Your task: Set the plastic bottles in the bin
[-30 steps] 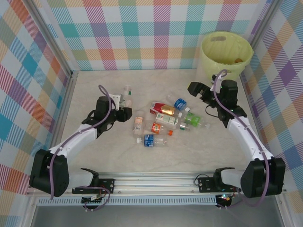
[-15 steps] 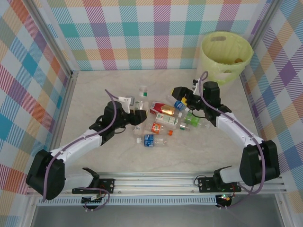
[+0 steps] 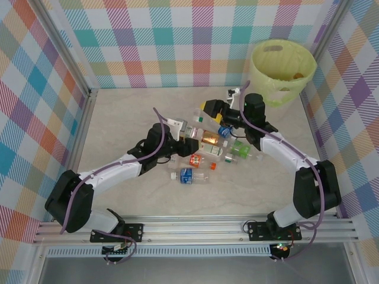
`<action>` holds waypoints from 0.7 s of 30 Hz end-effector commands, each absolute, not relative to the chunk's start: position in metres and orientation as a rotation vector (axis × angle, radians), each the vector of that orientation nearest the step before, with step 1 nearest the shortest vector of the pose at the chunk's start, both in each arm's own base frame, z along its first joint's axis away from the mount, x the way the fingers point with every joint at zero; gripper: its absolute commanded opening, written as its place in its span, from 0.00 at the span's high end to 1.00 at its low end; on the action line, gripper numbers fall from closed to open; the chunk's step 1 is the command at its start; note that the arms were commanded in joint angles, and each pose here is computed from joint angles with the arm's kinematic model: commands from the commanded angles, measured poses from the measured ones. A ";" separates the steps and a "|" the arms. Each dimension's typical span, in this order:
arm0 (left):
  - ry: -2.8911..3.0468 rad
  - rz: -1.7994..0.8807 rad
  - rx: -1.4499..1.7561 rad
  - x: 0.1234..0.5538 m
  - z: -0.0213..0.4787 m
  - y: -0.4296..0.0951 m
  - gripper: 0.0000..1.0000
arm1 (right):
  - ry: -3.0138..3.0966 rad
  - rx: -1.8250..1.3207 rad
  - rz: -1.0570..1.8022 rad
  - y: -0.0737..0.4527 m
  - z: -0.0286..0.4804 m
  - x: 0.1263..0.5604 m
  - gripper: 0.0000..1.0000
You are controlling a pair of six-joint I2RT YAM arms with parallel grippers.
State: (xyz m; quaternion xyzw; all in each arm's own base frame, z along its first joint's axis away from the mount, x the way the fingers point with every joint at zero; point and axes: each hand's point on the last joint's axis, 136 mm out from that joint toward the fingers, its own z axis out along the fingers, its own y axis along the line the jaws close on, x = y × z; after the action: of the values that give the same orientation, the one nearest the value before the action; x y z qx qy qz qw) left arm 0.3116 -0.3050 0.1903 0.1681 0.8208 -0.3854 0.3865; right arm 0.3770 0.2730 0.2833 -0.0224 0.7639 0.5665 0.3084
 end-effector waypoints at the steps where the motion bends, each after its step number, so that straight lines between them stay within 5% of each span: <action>1: 2.006 -1.058 0.505 0.311 0.213 -0.327 1.00 | 2.061 -0.099 1.398 0.284 0.274 0.382 0.04; 10: 2.011 -1.074 0.519 0.312 0.208 -0.338 1.00 | 2.182 -0.112 1.211 0.277 0.237 0.392 0.25; 15: 2.039 -1.045 0.527 0.314 0.201 -0.339 1.00 | 2.181 -0.135 1.208 0.277 0.236 0.390 0.48; 21: 2.041 -1.060 0.509 0.319 0.201 -0.343 0.95 | 2.178 -0.168 1.166 0.273 0.238 0.385 0.63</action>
State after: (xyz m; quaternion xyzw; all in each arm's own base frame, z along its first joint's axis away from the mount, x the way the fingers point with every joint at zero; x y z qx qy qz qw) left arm 0.3129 -0.3315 0.1780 0.1902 0.8216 -0.4004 0.3585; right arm 0.3893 0.2733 0.2253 -0.0364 0.8343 0.4572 0.3058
